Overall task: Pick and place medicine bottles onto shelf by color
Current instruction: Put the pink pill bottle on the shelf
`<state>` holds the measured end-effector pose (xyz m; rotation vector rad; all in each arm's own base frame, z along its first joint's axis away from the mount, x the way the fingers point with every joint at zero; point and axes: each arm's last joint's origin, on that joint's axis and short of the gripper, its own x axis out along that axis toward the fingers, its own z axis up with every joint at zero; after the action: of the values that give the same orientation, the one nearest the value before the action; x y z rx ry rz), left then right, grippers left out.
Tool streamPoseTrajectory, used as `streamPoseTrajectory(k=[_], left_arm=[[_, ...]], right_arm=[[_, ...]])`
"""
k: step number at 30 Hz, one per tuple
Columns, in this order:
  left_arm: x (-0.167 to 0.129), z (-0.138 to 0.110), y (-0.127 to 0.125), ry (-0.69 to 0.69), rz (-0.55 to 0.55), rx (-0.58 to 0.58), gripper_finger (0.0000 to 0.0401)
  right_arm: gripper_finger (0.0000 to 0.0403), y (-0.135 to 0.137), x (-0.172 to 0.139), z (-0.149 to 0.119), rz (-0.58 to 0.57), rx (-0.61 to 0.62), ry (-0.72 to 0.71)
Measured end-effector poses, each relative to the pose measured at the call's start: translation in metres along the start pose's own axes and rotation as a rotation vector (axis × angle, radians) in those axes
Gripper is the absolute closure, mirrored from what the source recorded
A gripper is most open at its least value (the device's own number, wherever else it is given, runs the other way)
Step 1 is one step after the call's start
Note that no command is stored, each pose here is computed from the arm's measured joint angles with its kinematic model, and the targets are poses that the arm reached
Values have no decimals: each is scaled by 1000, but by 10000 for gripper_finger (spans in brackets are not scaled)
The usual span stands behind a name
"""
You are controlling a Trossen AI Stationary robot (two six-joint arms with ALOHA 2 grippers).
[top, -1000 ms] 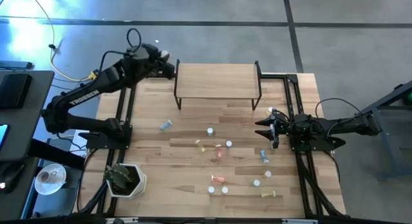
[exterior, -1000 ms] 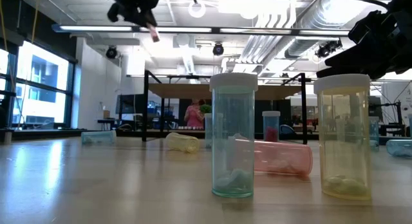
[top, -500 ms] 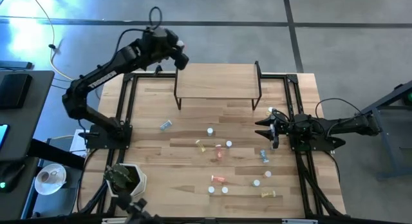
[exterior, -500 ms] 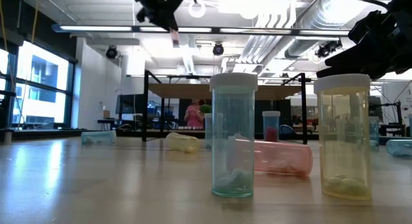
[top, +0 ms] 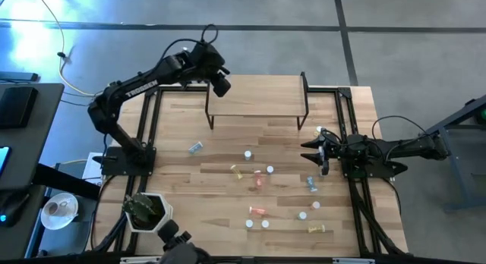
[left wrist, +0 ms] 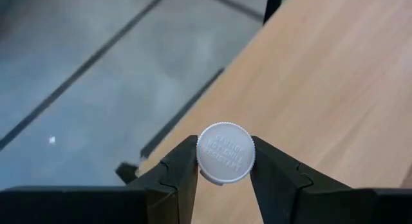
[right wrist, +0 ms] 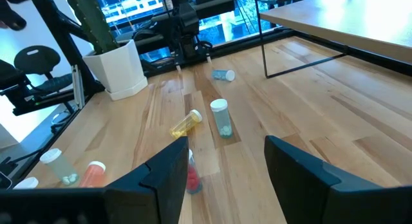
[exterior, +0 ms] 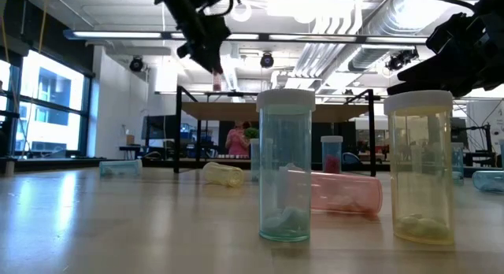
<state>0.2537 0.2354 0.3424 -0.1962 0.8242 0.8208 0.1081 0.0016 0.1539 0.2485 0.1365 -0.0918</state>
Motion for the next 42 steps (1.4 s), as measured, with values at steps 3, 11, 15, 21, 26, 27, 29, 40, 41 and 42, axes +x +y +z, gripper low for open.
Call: streamPoseTrajectory(k=[3,11,15,21,26,27,29,40,41,42], left_arm=[[7,-1,-1,23,-5,11,286],[18,-4,-2,59,-38,-26,286],[22,-6,0,77,-43,-64,286],[32,-9,2,118,-37,-97,286],[39,-11,3,135,-32,-105,286],[39,-10,4,134,-24,-105,286],[39,-11,4,134,-7,-107,286],[40,-12,9,138,8,-146,286],[40,-12,9,138,8,-149,286],[40,-12,9,138,8,-149,286]], right_arm=[[208,0,0,0,0,0,0],[208,0,0,0,0,0,0],[208,0,0,0,0,0,0],[208,0,0,0,0,0,0],[208,0,0,0,0,0,0],[208,0,0,0,0,0,0],[208,0,0,0,0,0,0],[208,0,0,0,0,0,0],[208,0,0,0,0,0,0],[208,0,0,0,0,0,0]])
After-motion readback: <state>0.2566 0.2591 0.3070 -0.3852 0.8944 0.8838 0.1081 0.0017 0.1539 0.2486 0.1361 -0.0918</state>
